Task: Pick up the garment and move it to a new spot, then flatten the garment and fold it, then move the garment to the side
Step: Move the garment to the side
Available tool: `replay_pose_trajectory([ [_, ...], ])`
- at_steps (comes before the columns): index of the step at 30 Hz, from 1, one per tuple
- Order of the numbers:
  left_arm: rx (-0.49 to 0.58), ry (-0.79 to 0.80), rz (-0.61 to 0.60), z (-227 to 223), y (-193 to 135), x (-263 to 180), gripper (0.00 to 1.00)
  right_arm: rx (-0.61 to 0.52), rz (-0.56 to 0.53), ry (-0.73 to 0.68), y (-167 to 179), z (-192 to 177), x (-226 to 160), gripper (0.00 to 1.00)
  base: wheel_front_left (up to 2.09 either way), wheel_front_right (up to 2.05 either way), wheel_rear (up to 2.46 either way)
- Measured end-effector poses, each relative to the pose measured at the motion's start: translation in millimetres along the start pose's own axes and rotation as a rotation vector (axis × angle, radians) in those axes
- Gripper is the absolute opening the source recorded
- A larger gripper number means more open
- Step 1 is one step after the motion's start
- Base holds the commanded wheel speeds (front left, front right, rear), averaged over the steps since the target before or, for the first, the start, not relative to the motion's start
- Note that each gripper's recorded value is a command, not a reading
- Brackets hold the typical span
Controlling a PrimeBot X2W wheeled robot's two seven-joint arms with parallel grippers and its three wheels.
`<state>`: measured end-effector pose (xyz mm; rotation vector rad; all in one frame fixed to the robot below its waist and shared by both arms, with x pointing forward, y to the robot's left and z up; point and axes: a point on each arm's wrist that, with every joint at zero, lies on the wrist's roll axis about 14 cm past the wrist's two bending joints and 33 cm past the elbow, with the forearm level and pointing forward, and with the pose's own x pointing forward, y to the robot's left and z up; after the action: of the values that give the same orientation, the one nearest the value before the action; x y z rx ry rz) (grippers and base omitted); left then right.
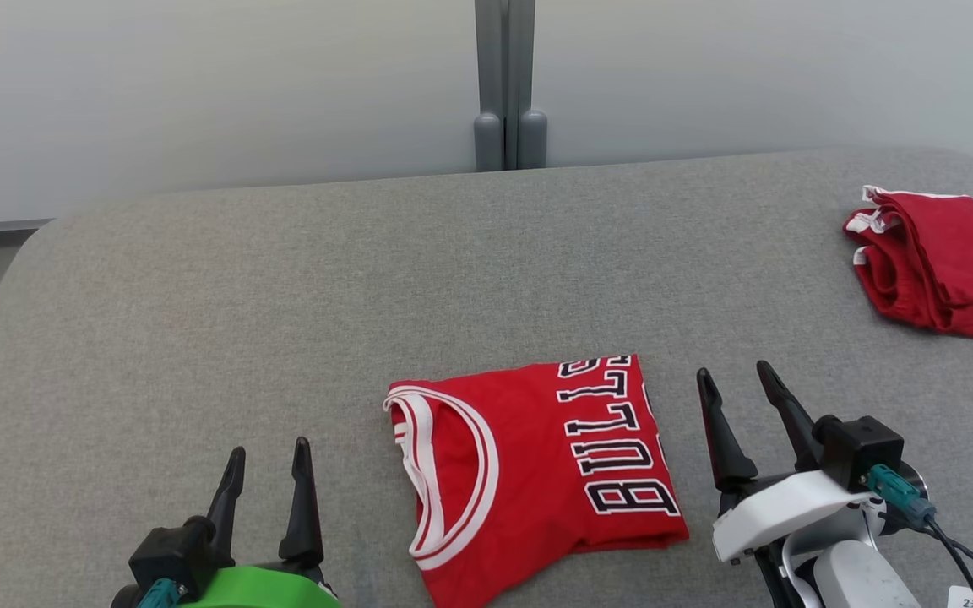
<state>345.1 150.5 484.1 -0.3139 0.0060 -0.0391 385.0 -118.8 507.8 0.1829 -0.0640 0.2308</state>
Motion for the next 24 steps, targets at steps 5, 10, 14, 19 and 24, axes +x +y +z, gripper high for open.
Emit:
replay_pose_trajectory([
  [5,0.001,0.001,-0.001,-1,0,-1,1.00,-0.048,-0.033,0.043,-13,-8,-3,1.00,0.00,0.00,0.00],
  [10,0.000,0.006,0.006,-3,2,-3,1.00,-0.088,-0.057,0.145,-24,-20,1,1.00,0.00,0.00,0.00],
  [14,-0.006,0.012,0.016,-5,5,-4,1.00,-0.111,-0.049,0.267,-23,-31,10,1.00,0.00,0.00,0.00],
  [19,-0.017,0.024,0.041,-10,11,-7,1.00,-0.074,0.013,0.474,-11,-61,12,1.00,0.00,0.00,0.00],
  [24,-0.019,0.029,0.079,-11,22,-10,1.00,-0.035,0.064,0.615,-3,-85,12,1.00,0.00,0.00,0.00],
])
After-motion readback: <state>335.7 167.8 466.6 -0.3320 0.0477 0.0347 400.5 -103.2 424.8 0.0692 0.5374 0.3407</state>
